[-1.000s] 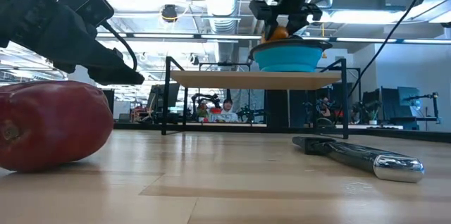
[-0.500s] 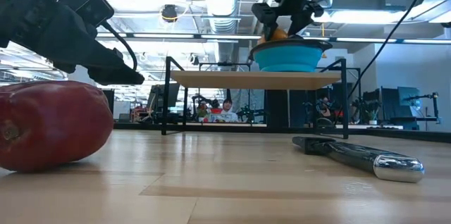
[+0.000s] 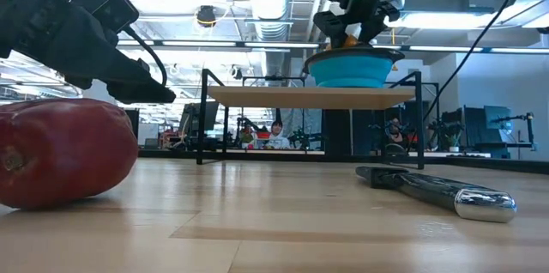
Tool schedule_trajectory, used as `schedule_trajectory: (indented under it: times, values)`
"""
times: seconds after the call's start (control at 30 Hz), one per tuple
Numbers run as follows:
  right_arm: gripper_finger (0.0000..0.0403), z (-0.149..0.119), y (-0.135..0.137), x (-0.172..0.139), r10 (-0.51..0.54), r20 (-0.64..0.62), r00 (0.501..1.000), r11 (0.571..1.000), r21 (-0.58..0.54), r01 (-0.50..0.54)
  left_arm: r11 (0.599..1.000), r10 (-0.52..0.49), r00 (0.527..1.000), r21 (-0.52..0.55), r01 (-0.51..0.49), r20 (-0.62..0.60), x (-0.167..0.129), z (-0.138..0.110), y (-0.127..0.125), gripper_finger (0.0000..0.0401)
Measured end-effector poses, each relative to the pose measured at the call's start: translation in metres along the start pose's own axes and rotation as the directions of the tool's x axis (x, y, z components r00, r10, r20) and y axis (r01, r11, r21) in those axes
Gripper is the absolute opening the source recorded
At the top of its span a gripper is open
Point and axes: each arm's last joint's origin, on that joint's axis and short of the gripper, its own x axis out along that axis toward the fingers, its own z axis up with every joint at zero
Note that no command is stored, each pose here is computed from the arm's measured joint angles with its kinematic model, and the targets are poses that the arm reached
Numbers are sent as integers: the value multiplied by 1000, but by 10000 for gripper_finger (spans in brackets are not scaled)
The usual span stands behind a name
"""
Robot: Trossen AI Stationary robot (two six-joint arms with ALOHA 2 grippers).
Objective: Pick & Place Fruit
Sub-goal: Put the yellow mango into the blue strainer bowl on the shelf, then put the apple into the blue strainer bowl on the shelf
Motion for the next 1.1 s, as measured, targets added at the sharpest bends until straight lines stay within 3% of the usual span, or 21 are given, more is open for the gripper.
schedule_trajectory:
  times: [0.27,0.53,0.83,1.1]
  values:
    - [325,-1,-4,8,100,-94,990,995,-18,-103,1000,0,1000,0,0,0,0,0,0,319]
    - [361,10,-13,6,108,-108,988,994,-9,-109,1000,0,1000,0,0,0,0,0,0,319]
    - [372,29,-26,-19,127,-136,982,990,-42,-134,1000,0,1000,0,0,0,0,0,0,319]
    - [361,27,-2,-74,246,-37,969,963,-104,-248,1000,-6,1000,-6,6,-1,0,0,-1,319]
